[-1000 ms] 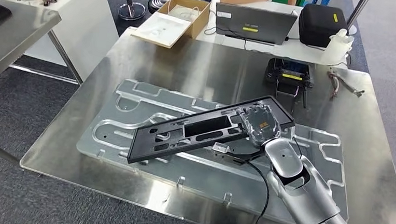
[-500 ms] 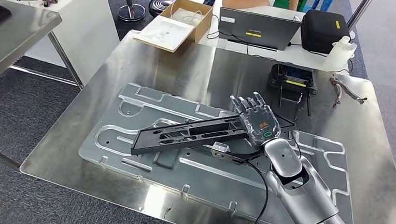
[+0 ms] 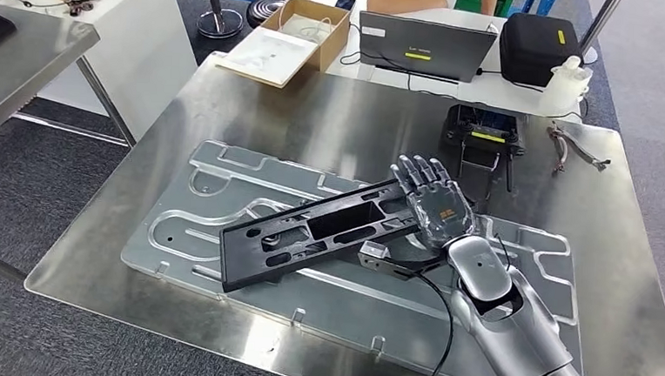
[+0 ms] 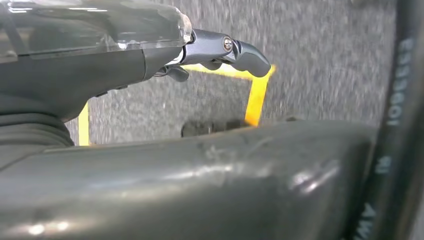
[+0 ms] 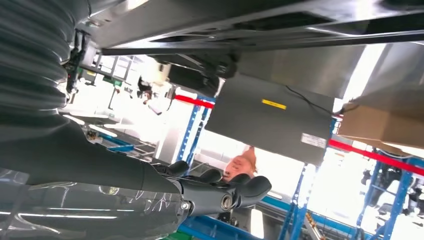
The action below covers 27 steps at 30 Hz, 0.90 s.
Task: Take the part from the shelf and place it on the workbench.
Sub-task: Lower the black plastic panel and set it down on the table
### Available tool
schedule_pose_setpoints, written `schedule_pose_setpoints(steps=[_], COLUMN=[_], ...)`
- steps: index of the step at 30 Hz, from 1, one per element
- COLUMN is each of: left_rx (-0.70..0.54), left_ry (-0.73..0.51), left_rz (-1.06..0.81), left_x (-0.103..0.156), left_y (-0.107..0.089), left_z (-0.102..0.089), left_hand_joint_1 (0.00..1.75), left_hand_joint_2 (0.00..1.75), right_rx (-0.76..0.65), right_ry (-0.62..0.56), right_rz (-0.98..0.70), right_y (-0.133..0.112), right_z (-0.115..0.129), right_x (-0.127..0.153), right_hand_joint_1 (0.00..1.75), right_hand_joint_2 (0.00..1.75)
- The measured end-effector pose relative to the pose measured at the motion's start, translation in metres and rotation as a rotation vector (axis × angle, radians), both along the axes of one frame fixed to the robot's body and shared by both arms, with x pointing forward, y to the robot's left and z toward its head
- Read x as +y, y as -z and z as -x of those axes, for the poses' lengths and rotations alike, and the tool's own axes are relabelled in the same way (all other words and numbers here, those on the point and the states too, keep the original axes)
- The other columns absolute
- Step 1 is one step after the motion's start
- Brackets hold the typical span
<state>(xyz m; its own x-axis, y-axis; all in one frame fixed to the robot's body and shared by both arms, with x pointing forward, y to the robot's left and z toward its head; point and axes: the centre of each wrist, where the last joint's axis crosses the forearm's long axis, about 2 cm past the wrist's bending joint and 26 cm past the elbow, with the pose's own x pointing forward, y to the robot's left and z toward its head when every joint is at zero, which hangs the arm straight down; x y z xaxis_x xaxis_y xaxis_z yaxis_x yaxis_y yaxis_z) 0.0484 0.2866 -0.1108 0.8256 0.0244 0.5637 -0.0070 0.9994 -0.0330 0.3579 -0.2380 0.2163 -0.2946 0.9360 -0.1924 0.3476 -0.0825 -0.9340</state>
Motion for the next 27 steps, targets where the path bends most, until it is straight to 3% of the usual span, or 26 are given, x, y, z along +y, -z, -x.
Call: schedule_pose_setpoints(steps=[9, 18, 27], left_rx=[-0.004, -0.018, -0.015], left_ry=[0.001, 0.003, -0.002], left_rz=[0.008, 0.022, 0.026], left_x=[-0.001, -0.002, -0.003], left_y=[0.000, -0.001, -0.001], left_z=[-0.002, -0.009, -0.010], left_hand_joint_1=[0.00, 0.00, 0.00], left_hand_joint_2=[0.00, 0.00, 0.00], right_rx=[0.022, 0.307, 0.356], right_ry=[-0.003, 0.000, 0.008], right_rz=[-0.008, -0.051, -0.040], right_y=[-0.001, 0.007, 0.008], right_z=[-0.001, -0.012, -0.023], right_x=[-0.001, -0.010, -0.010], right_hand_joint_1=[0.00, 0.00, 0.00], right_hand_joint_2=[1.75, 1.75, 1.75])
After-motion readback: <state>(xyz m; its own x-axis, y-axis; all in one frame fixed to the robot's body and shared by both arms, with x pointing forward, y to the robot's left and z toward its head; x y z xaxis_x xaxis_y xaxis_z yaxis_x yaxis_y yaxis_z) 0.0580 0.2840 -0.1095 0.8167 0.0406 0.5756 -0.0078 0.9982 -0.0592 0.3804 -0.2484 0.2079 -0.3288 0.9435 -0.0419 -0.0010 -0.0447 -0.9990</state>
